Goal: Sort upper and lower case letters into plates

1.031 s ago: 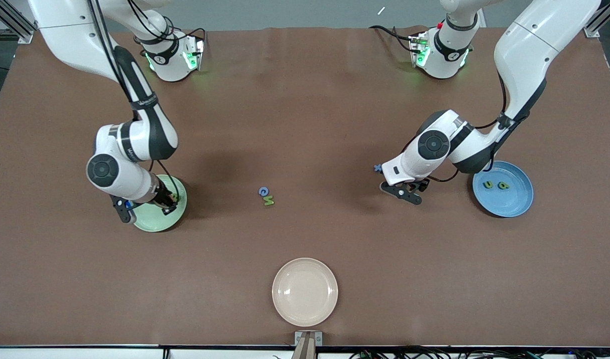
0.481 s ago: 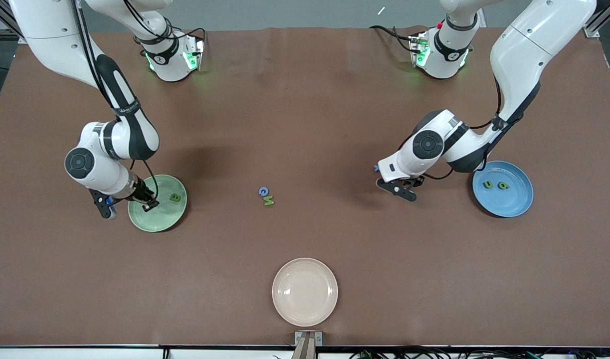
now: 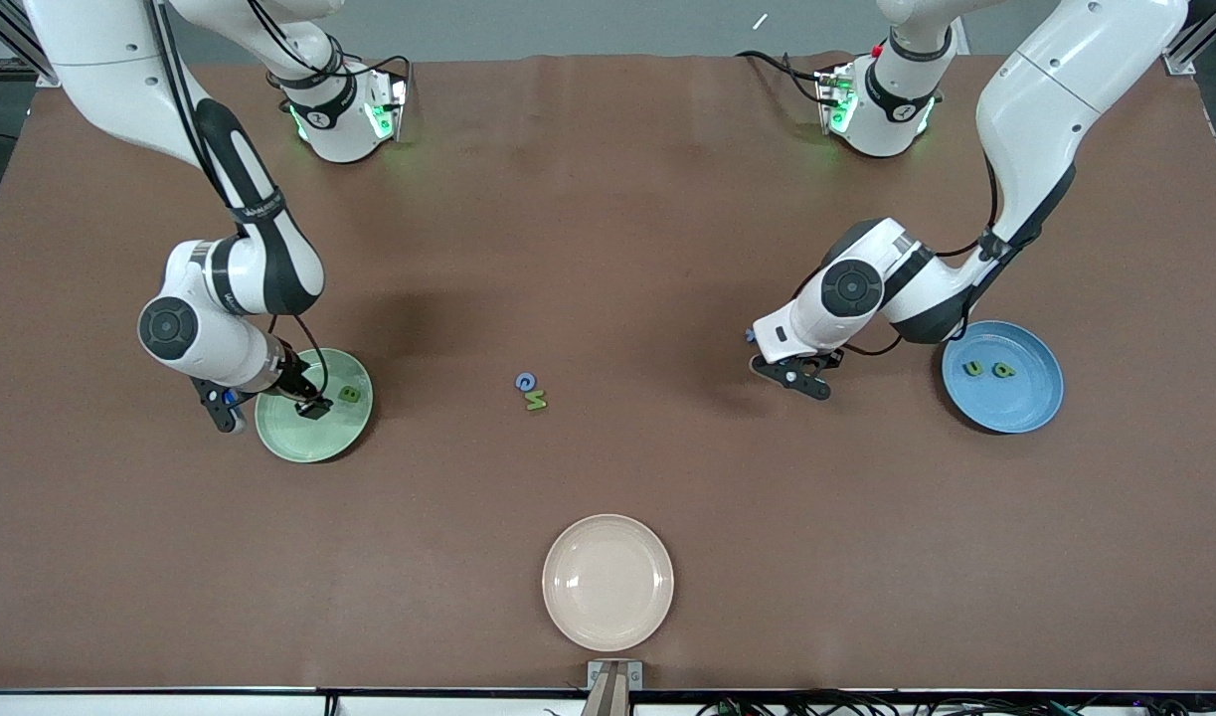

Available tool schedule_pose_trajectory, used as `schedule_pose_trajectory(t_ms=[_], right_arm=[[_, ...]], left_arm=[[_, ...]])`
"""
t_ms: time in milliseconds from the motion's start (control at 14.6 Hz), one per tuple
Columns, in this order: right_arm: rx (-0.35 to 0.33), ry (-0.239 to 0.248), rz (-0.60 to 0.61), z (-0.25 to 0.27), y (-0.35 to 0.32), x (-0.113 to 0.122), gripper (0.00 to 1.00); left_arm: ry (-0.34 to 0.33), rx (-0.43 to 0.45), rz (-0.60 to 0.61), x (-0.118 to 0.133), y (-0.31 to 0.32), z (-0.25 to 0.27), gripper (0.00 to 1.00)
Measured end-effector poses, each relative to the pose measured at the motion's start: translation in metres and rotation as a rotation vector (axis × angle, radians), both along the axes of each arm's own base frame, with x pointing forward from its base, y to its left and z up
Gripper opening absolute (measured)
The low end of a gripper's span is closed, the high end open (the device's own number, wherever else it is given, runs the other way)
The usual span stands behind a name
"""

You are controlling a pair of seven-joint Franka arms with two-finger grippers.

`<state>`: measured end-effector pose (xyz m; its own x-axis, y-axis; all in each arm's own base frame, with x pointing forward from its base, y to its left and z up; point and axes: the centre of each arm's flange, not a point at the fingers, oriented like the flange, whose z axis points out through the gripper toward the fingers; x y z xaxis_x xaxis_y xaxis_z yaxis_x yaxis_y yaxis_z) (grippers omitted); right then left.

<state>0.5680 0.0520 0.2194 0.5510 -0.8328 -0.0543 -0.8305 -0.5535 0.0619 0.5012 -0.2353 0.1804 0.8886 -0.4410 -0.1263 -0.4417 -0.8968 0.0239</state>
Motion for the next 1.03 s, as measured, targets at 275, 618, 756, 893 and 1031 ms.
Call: schedule_pose_trajectory(t_ms=[275,618,756,893,1031], right_arm=[[0.022,-0.106,-0.109,0.049,0.112,0.021,1.0],[0.07,-0.138,-0.202,0.055,0.203,0.037,1.0],[0.069,-0.132,-0.184,0.038,0.227,0.04,1.0],[0.063,-0.123,-0.144,0.023,0.247,0.036,1.0],[0.062,-0.122,-0.033,0.017,0.267,0.028,1.0]], left_arm=[[0.004,0.0,0.01,-0.001,0.0,-0.002,0.44],[0.008,0.003,0.055,-0.001,0.0,-0.004,0.3],[0.007,0.006,0.075,-0.001,0.0,-0.004,0.27],[0.005,0.008,0.095,-0.001,0.0,-0.004,0.27],[0.0,0.007,0.106,0.002,0.001,-0.002,0.27]])
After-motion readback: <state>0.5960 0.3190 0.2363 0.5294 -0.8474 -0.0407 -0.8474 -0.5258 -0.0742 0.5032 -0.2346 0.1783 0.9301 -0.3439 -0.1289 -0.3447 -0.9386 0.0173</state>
